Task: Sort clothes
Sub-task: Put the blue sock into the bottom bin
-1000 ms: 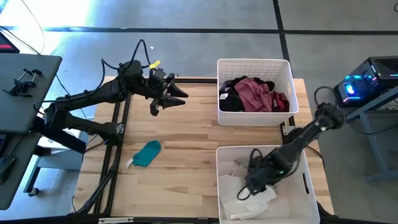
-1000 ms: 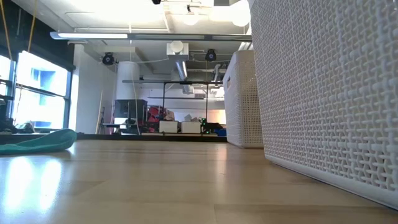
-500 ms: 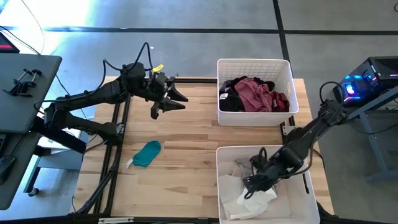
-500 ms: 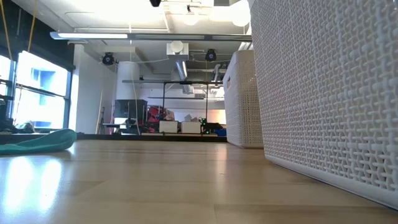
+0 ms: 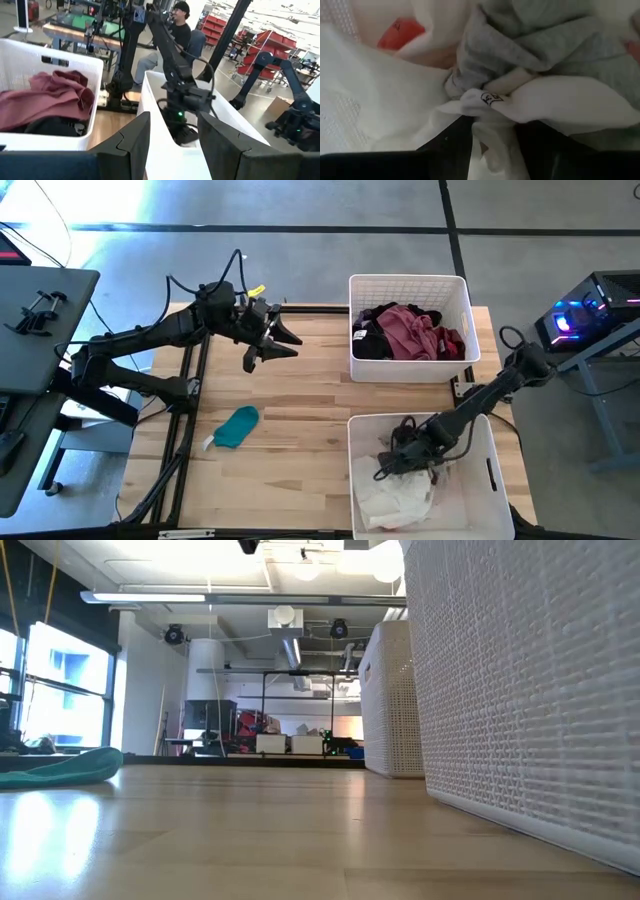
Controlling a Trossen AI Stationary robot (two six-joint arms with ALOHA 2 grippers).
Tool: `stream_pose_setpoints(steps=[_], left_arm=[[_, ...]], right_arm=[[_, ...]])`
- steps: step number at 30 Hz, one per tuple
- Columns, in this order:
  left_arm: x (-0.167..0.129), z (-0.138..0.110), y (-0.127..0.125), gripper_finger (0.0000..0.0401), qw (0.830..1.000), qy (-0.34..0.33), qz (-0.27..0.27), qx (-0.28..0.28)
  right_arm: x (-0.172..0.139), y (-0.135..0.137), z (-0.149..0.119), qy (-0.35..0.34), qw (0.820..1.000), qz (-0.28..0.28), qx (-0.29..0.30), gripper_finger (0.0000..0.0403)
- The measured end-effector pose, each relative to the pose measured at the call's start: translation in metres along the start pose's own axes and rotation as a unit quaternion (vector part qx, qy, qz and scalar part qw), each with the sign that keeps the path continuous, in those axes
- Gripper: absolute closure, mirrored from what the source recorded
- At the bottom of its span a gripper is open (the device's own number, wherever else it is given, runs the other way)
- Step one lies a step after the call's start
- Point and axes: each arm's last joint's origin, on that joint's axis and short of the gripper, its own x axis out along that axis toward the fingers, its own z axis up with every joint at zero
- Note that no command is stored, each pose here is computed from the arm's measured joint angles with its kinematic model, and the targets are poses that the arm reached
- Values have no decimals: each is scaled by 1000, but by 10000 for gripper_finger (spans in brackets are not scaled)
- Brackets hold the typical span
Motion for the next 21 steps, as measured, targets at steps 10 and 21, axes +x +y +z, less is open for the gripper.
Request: stream_pose_setpoints(steps=[10,21], left_arm=[[-25,-12,-15,247,996,75,15,-39],[-51,-107,-13,247,875,376,209,-223]], right_arm=[[-44,3,8,-11,998,-20,-53,265],[-160,26,-23,-176,971,91,-132,266]])
